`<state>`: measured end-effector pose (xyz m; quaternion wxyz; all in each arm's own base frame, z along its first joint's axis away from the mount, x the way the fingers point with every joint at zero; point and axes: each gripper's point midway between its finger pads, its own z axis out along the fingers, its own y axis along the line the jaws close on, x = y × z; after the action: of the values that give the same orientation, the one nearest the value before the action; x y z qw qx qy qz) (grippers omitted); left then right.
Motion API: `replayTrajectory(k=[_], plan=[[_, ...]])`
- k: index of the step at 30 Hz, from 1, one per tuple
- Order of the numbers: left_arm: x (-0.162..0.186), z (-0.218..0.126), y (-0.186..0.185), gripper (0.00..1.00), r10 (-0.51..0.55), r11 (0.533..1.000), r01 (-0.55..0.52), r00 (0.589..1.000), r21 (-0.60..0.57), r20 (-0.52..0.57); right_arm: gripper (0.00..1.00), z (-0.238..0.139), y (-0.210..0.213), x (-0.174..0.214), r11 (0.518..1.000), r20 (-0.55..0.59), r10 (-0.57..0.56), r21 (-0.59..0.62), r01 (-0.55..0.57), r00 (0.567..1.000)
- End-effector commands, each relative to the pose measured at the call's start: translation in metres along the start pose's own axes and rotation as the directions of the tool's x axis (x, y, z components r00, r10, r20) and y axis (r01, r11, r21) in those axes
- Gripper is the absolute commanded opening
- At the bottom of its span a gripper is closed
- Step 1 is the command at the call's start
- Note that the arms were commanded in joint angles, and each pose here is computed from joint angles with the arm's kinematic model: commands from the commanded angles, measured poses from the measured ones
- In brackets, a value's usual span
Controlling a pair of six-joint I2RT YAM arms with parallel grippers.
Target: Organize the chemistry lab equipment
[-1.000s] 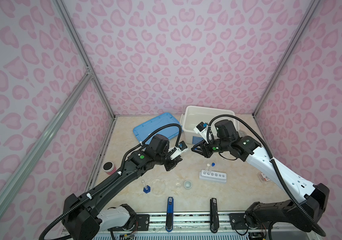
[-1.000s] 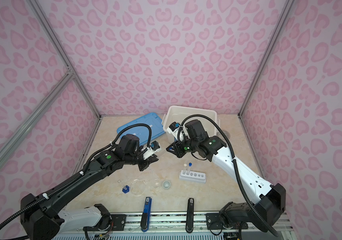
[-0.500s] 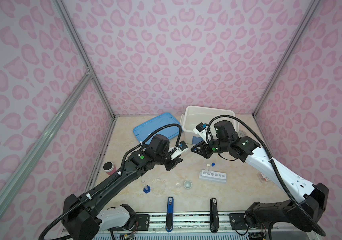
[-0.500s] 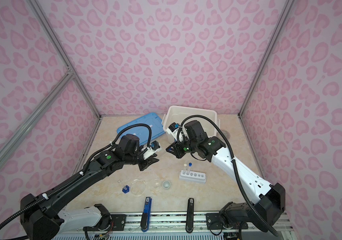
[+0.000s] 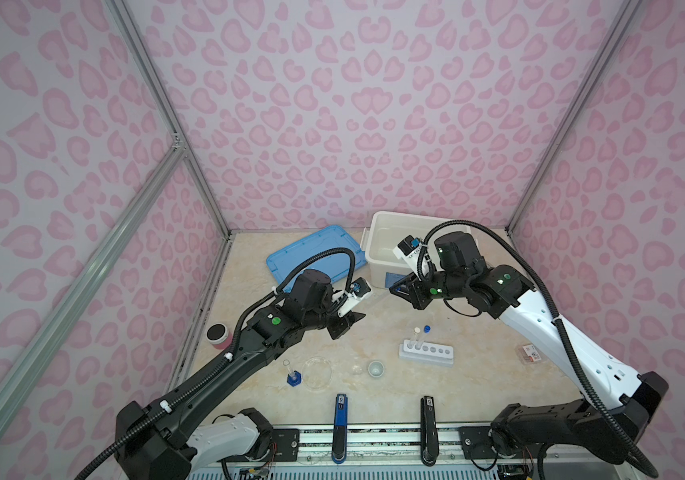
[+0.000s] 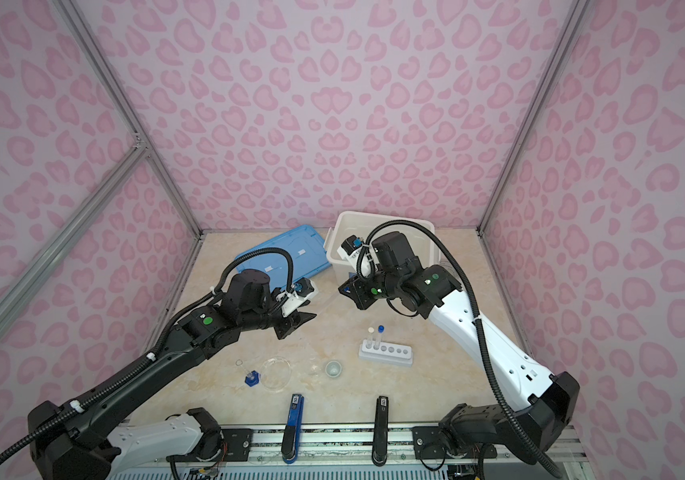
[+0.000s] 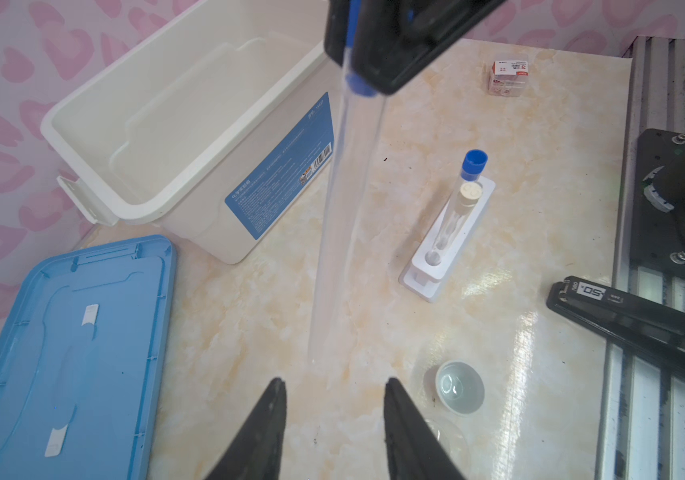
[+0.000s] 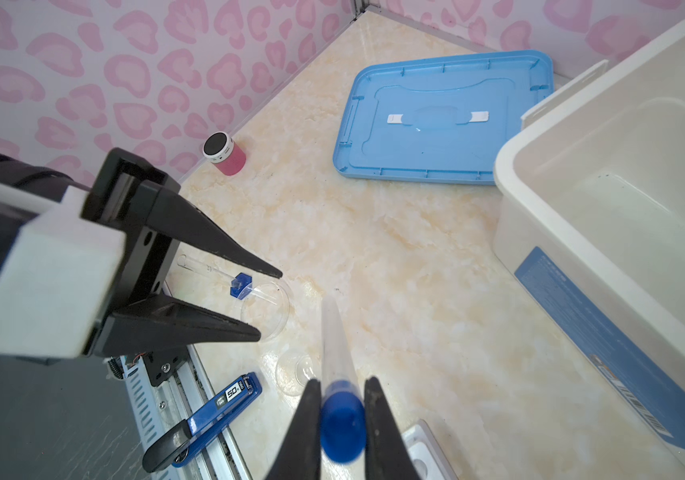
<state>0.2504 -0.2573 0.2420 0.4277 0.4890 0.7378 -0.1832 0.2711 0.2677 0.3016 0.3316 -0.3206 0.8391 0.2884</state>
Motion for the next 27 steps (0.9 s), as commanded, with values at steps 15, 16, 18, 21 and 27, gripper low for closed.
replayTrajectory(k=[15, 16, 18, 21, 27], plan=[[-0.025, -0.014, 0.023, 0.44, -0.035, 0.993, 0.048, 0.992, -0.111, 0.12, 0.16, -0.097, -0.05, 0.023, 0.889, -0.099, 0.01, 0.457, 0.036, 0.995], [-0.025, -0.014, 0.023, 0.43, -0.037, 0.993, 0.05, 0.992, -0.111, 0.119, 0.15, -0.1, -0.051, 0.027, 0.883, -0.103, 0.019, 0.468, 0.032, 0.995], [-0.026, -0.014, 0.024, 0.44, -0.045, 0.992, 0.06, 0.991, -0.114, 0.126, 0.15, -0.106, -0.053, 0.036, 0.873, -0.116, 0.037, 0.487, 0.024, 0.993], [-0.028, -0.013, 0.025, 0.44, -0.059, 0.991, 0.074, 0.989, -0.111, 0.138, 0.15, -0.111, -0.058, 0.05, 0.853, -0.138, 0.068, 0.522, 0.015, 0.988], [-0.029, -0.01, 0.028, 0.49, -0.121, 0.987, 0.137, 0.978, -0.086, 0.169, 0.14, -0.099, -0.062, 0.079, 0.837, -0.16, 0.106, 0.547, -0.001, 0.981]])
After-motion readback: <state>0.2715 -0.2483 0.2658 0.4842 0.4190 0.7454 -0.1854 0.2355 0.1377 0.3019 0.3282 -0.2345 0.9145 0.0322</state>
